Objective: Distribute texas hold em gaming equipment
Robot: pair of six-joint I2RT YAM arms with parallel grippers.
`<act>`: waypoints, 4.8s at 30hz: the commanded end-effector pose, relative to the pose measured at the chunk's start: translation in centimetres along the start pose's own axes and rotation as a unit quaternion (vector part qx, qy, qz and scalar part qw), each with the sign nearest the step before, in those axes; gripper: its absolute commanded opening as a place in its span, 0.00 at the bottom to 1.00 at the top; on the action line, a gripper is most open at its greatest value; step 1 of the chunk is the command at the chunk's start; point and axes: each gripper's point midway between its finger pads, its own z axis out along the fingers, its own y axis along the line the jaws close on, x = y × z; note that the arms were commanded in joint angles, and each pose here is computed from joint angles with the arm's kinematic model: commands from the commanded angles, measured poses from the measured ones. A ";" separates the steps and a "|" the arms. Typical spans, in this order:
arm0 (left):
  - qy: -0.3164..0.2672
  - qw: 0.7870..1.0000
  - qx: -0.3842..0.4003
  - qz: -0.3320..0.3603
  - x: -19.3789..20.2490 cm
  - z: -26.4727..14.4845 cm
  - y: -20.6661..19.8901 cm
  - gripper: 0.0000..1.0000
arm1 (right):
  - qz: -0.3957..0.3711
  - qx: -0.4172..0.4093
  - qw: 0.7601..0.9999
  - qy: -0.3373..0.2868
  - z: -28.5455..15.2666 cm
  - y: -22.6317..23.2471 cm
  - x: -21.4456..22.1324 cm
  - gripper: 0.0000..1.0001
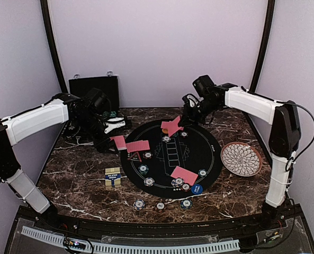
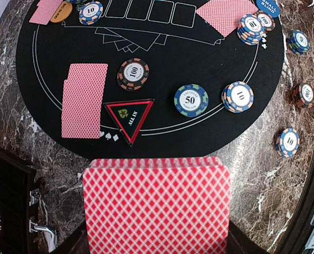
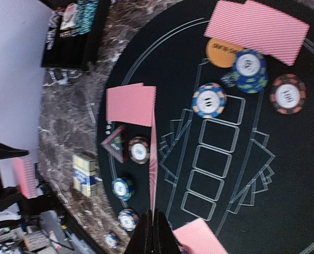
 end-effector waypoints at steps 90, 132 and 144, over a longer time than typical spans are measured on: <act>-0.017 1.000 0.003 0.003 -0.6 -1.7 -0.4 0.00 | 0.120 0.001 0.990 0.069 12.1 -9.5 5.5 0.54; -0.014 1.000 0.006 0.006 -0.1 -1.9 -0.9 0.00 | 0.128 0.014 0.991 -0.020 7.5 -12.6 -0.8 0.56; -0.014 1.000 0.009 0.007 -0.4 -1.7 -0.7 0.00 | 0.137 -0.006 0.991 0.005 10.2 -12.7 0.9 0.55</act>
